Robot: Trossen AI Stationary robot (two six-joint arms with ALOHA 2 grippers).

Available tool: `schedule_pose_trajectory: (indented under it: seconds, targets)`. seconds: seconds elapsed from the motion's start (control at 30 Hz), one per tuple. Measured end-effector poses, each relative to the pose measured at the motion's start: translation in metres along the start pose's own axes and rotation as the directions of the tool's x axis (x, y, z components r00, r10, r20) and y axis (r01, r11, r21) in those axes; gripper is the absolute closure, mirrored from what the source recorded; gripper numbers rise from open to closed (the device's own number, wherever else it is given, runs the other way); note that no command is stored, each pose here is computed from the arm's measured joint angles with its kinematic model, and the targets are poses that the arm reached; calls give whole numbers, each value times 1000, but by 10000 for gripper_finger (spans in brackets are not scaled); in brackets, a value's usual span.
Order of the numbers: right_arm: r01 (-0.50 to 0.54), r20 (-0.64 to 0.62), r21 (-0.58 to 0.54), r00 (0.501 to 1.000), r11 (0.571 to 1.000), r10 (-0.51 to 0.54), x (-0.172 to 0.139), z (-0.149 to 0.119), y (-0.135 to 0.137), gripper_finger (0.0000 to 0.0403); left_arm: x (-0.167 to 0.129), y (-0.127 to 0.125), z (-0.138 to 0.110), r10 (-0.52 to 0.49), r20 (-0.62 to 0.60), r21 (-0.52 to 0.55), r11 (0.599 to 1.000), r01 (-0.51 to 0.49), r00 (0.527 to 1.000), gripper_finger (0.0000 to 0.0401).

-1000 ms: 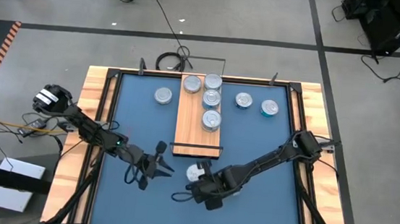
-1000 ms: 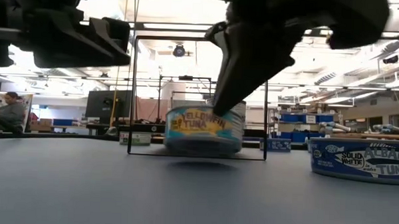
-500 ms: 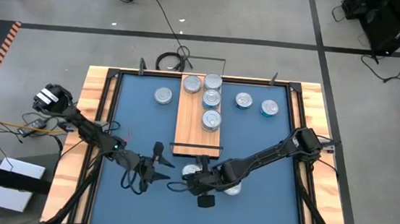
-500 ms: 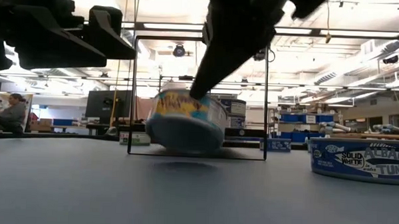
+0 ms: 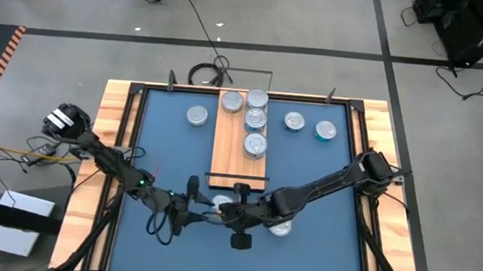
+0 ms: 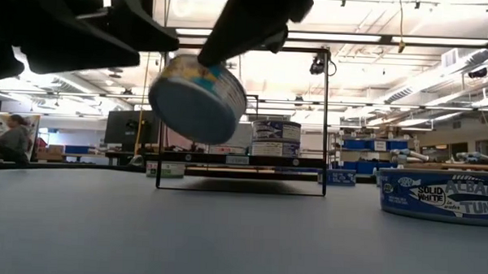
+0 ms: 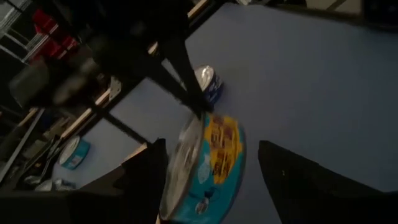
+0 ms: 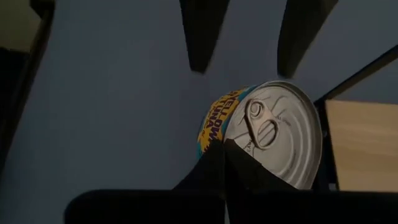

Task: Stack canned seafood by type on shelf
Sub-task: Put the yellow blue tuna can on the shelf aligned with the other yellow blue tuna can

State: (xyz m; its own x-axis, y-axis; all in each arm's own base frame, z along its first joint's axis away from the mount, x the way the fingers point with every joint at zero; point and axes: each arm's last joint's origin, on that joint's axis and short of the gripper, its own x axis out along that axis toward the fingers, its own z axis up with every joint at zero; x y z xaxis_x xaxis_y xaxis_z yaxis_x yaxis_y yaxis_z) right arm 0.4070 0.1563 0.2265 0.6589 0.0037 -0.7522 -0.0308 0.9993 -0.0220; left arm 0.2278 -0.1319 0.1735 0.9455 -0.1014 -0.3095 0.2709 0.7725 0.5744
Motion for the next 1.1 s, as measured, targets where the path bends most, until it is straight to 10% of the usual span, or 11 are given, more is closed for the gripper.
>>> schedule_pose_trajectory:
  seconds: [0.57,1.1]
  targets:
    - [-33,81,26,996,999,31,-12,11,0,403,0,0,-1,57,-42,60,997,-54,998,150]
    - [-55,88,25,995,998,53,-12,12,1,397,-2,-5,4,55,-48,83,995,-51,997,251]
